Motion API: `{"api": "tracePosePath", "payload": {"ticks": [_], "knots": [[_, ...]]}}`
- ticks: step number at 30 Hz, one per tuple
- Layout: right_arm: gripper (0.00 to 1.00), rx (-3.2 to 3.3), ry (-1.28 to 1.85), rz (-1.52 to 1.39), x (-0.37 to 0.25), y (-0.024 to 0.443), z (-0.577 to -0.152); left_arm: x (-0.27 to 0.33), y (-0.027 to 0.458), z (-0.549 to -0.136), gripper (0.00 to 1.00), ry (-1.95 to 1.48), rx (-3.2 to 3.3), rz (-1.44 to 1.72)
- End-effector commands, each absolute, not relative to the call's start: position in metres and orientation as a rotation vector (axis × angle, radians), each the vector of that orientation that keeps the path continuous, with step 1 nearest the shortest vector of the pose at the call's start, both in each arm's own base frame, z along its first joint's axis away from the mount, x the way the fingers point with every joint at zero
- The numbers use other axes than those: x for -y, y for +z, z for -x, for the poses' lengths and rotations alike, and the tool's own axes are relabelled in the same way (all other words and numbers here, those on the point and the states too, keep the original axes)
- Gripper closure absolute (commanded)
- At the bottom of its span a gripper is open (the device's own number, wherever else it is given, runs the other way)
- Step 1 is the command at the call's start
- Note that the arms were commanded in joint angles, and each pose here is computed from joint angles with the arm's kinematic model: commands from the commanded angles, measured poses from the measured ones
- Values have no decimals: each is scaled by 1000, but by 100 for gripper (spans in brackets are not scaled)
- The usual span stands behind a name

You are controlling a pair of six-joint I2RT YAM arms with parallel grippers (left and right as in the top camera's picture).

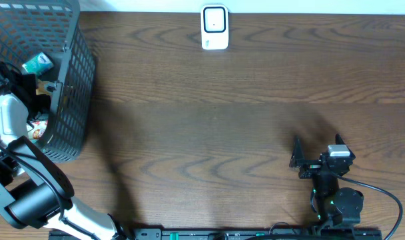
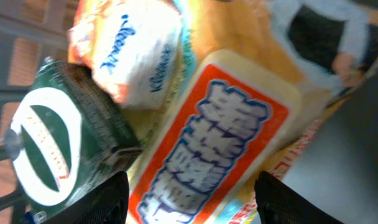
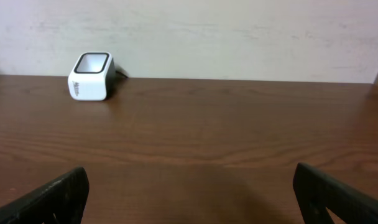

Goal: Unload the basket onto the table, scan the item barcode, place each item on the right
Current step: 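Reach the left gripper into the basket and grasp the yellow chip bag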

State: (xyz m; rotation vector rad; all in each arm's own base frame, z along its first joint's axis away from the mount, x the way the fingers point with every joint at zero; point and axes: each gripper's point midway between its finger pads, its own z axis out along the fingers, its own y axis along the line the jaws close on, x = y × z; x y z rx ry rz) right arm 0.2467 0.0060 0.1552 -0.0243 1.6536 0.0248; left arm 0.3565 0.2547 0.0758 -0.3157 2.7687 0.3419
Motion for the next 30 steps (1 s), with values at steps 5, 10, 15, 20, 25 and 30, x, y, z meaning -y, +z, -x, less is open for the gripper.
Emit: {"api": "tracePosePath", "payload": {"ticks": [5, 10, 15, 20, 25, 30], "knots": [[1, -1658, 29, 6, -5, 154, -247, -236, 54, -347, 27, 229, -2814, 302], [1, -1658, 29, 6, -5, 154, -247, -230, 37, -337, 20, 213, -2840, 305], [1, -1658, 29, 6, -5, 154, -247, -230, 35, -338, 44, 219, -2832, 304], [1, -1658, 29, 6, -5, 154, -247, -237, 51, -347, 92, 249, -2782, 307], [1, -1658, 29, 6, -5, 154, -247, -253, 113, -371, 92, 302, -2556, 487], [1, -1658, 29, 6, -5, 154, -247, -260, 208, -388, 92, 268, -2173, 695]]}}
